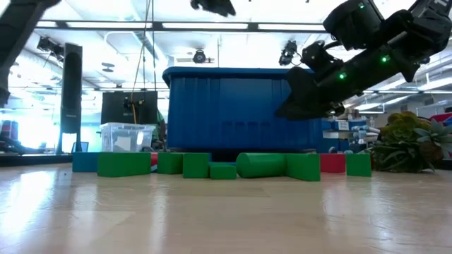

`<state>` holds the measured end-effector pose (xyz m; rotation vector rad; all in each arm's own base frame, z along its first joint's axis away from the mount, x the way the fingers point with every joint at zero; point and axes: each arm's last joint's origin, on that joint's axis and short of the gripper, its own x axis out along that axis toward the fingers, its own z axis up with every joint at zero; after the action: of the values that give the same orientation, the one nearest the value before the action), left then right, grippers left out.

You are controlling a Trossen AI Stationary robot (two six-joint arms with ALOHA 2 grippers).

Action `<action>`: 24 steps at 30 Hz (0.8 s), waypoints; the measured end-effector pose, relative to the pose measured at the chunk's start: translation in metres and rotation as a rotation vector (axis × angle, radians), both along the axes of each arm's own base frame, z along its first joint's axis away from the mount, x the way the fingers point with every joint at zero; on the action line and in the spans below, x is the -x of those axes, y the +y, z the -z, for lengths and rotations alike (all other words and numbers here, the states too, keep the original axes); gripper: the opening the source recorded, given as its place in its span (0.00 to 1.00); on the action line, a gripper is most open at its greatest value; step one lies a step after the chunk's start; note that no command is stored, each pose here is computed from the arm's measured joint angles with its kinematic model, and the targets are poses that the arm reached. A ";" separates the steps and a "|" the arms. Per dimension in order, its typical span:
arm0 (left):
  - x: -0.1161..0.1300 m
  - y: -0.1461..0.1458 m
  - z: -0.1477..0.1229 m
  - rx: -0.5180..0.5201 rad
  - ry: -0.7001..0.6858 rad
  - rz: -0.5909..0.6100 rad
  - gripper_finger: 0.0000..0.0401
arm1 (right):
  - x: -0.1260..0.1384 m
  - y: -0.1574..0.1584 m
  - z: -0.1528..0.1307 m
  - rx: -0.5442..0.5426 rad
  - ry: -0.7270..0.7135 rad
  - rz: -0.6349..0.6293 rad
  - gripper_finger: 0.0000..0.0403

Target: Sort Items/Unsort Items

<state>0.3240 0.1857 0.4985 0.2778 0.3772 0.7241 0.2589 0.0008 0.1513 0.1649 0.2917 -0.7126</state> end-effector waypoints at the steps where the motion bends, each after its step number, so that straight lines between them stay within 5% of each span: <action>1: 0.005 -0.009 -0.004 0.014 0.003 0.012 0.53 | 0.000 0.000 0.000 0.000 -0.003 0.000 0.57; 15: 0.053 -0.134 -0.027 0.045 0.151 0.225 0.53 | -0.005 0.000 -0.008 -0.042 -0.103 -0.072 0.57; 24: 0.081 -0.184 0.041 0.080 0.204 0.305 0.53 | -0.010 0.006 -0.016 -0.049 -0.159 -0.293 0.57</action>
<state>0.2434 0.0015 0.4574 0.3261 0.5431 0.3804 0.2692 0.0064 0.1676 0.2193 0.1761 -0.3990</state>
